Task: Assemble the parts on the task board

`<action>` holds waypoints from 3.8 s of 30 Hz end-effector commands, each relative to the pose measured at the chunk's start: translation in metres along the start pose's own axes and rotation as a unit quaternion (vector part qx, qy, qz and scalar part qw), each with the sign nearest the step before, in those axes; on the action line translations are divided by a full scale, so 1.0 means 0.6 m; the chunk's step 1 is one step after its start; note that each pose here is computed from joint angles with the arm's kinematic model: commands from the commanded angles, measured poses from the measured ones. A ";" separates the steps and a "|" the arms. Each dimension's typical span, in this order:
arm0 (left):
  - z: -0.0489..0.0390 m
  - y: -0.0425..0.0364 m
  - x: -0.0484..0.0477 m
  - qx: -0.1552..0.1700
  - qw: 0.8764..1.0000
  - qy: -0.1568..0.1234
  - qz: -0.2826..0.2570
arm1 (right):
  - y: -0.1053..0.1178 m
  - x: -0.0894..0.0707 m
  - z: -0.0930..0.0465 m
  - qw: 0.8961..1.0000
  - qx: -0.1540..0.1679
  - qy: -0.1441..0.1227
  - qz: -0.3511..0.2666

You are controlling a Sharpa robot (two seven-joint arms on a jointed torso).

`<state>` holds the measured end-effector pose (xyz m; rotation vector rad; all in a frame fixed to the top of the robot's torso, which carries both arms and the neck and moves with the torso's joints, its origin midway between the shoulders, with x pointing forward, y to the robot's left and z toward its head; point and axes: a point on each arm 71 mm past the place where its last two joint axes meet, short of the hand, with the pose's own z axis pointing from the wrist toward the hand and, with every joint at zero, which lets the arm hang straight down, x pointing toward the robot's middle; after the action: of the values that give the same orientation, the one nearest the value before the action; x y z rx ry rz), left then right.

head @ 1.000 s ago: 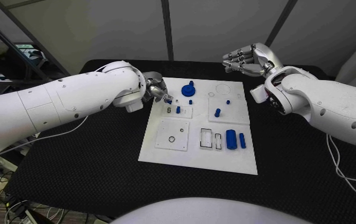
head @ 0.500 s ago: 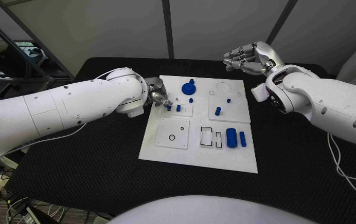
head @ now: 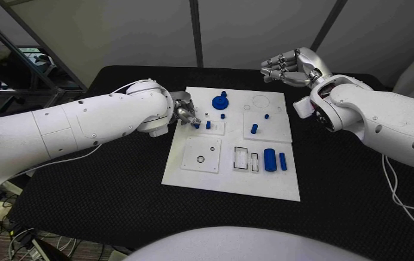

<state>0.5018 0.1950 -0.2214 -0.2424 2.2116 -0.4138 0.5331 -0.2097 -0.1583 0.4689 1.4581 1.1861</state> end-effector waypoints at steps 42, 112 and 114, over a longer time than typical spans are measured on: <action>0.007 -0.005 0.012 -0.007 0.999 0.021 0.031 | 0.000 0.001 0.001 1.000 0.005 0.007 0.003; 0.011 -0.082 -0.031 0.276 0.943 -0.174 0.058 | -0.004 0.000 0.002 1.000 0.009 0.009 0.003; 0.015 -0.090 -0.026 0.280 0.941 -0.170 0.086 | -0.003 0.001 0.002 1.000 0.008 0.010 0.003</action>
<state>0.5231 0.1554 -0.1981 -0.0458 1.7343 -0.8360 0.5349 -0.2109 -0.1612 0.4784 1.4861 1.1782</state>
